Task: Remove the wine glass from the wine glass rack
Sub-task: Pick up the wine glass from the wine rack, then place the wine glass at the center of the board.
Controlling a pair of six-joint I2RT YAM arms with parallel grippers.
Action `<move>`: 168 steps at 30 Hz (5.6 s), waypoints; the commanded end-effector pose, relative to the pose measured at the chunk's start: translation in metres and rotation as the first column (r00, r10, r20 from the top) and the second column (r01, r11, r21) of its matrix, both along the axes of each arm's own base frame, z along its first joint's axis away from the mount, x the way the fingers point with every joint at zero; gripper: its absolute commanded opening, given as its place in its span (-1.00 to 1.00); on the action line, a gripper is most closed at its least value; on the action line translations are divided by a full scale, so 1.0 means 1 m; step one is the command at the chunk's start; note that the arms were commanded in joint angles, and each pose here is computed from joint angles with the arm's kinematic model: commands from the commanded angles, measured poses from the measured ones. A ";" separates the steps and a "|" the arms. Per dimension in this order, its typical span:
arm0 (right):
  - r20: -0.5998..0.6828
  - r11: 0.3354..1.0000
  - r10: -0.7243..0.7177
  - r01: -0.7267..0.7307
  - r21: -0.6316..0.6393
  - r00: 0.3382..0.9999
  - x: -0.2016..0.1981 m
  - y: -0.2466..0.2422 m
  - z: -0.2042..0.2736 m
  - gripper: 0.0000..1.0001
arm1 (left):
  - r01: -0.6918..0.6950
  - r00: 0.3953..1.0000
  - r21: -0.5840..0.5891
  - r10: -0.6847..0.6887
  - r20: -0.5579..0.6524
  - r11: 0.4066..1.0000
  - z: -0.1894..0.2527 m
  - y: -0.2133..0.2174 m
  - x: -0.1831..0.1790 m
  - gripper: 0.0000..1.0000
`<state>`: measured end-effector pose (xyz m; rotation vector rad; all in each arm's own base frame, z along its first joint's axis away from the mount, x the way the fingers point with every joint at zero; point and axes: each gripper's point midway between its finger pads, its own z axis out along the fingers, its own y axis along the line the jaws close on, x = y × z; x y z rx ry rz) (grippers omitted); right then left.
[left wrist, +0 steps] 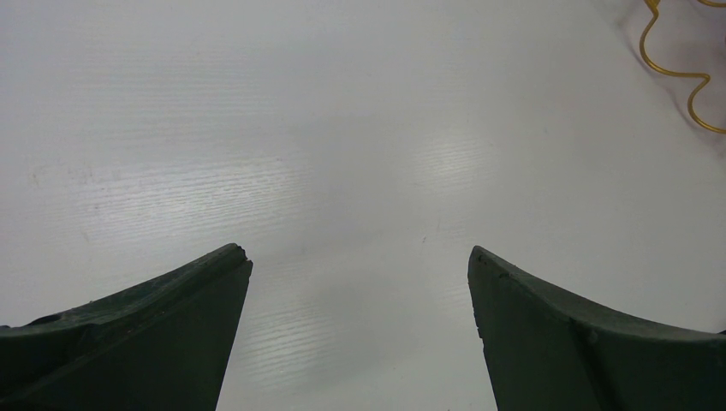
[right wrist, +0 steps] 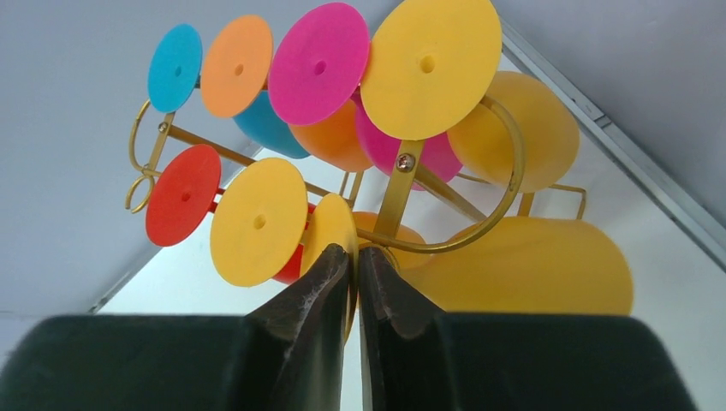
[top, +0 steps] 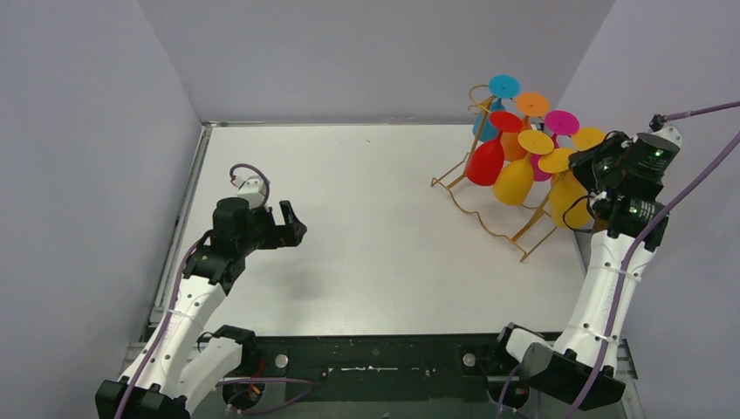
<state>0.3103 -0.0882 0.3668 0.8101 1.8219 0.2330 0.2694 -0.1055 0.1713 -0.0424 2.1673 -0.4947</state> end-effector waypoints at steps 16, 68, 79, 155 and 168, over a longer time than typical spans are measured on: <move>0.223 0.985 -0.106 0.070 0.160 0.969 -0.013 0.011 0.030 -1.00 | 0.014 0.999 -0.007 -0.014 0.034 1.000 0.007 -0.003 0.007 0.95; 0.323 0.511 0.822 -0.858 -0.056 0.469 -0.131 0.218 -0.001 -1.00 | 0.630 0.770 -0.524 -0.550 0.324 0.573 0.088 -0.137 -0.095 0.71; 0.300 0.453 0.856 -0.891 -0.043 0.421 -0.133 0.225 -0.001 -1.00 | 0.646 0.753 -0.549 -0.559 0.346 0.530 0.099 -0.174 -0.113 0.63; 0.304 -0.157 0.927 -0.964 -0.214 -0.218 -0.173 0.417 -0.051 -1.00 | 0.749 0.662 -0.412 -0.610 0.435 0.519 0.109 -0.158 -0.144 -1.00; 0.381 -0.083 0.895 -0.925 -0.372 -0.234 -0.166 0.419 -0.053 -1.00 | 0.791 0.609 -0.339 -0.709 0.355 0.510 0.095 -0.158 -0.152 -0.18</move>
